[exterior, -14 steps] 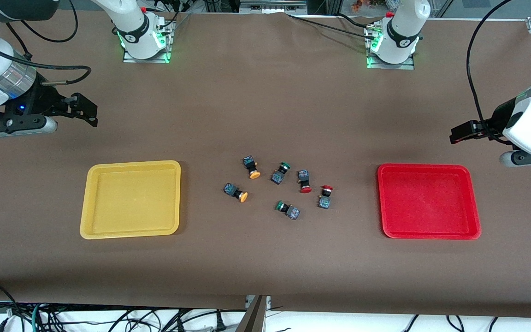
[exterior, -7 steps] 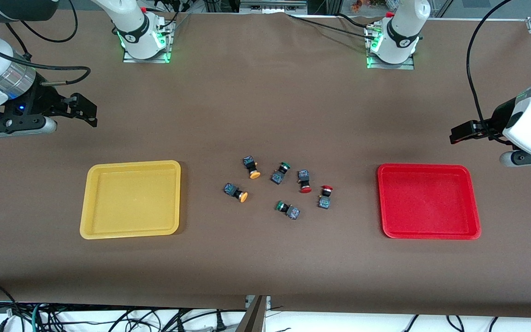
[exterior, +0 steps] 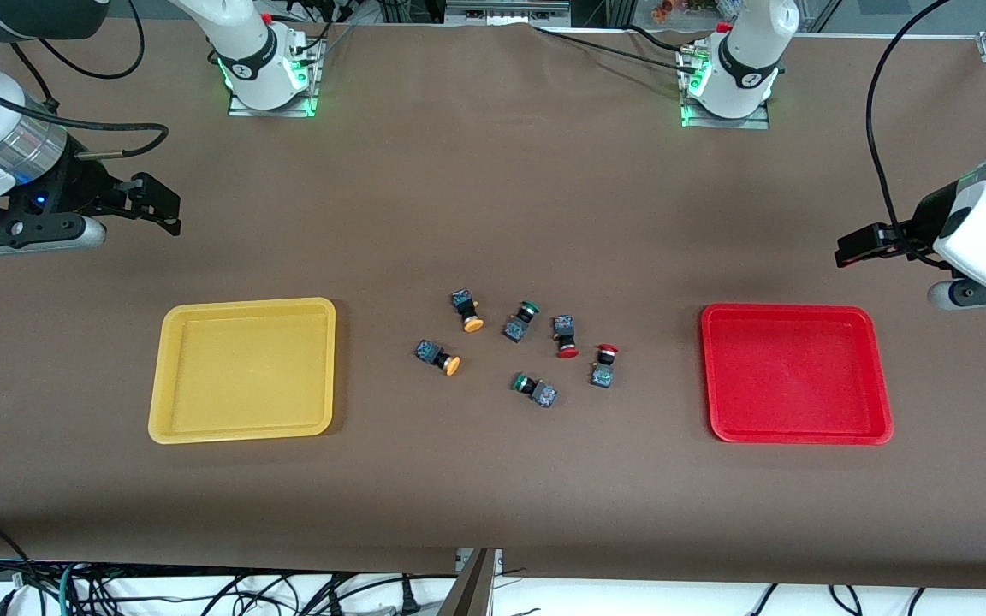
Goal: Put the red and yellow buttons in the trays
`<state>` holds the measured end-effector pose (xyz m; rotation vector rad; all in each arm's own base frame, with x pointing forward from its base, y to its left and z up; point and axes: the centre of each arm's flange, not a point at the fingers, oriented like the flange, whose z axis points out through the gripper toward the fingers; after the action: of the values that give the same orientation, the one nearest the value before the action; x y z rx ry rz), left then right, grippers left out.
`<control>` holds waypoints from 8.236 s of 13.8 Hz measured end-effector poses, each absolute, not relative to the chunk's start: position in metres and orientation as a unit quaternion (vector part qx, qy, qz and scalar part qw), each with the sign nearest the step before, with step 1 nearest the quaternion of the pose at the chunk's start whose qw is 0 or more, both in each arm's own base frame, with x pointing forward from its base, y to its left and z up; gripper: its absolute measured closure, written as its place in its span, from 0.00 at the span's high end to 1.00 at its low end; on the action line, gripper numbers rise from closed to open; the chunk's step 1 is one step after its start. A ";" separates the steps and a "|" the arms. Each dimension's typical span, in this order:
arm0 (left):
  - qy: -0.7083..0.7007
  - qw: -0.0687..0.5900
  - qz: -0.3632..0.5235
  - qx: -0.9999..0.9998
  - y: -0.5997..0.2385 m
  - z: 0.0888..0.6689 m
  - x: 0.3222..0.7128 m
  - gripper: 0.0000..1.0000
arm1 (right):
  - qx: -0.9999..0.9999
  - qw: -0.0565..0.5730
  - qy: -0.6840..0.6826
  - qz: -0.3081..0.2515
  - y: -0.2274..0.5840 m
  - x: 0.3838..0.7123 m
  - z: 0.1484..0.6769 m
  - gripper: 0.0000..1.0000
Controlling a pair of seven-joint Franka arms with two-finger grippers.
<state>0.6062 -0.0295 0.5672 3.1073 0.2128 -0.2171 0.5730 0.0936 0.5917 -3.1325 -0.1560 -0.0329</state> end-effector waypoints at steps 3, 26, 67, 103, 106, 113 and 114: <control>0.068 0.010 -0.070 0.995 -0.029 0.567 0.606 1.00 | -0.999 0.003 -0.049 -0.011 0.093 0.573 0.592 1.00; 0.064 0.013 -0.054 0.996 -0.033 0.579 0.612 1.00 | -0.999 0.002 -0.050 -0.005 0.094 0.572 0.590 1.00; 0.062 -0.013 -0.056 0.996 -0.385 0.197 0.609 0.95 | -0.999 0.006 -0.050 -0.013 0.095 0.574 0.592 1.00; -0.047 0.020 -0.103 0.993 0.069 0.285 0.693 0.41 | -0.998 0.008 -0.048 -0.036 0.095 0.582 0.592 1.00; -0.048 0.026 -0.108 0.993 0.098 0.254 0.685 0.41 | -0.998 0.007 -0.049 -0.035 0.095 0.588 0.583 1.00; -0.067 0.016 -0.101 0.992 0.127 0.211 0.665 0.41 | -0.998 0.001 -0.063 0.015 0.114 0.608 0.516 1.00; -0.067 0.016 -0.098 0.993 0.129 0.210 0.664 0.41 | -0.997 0.000 -0.077 0.020 0.131 0.615 0.493 1.00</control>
<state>0.6640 0.1291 0.2096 3.0879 -0.2075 -0.3059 0.6152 0.1313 0.4934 -3.1311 -0.2420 0.0621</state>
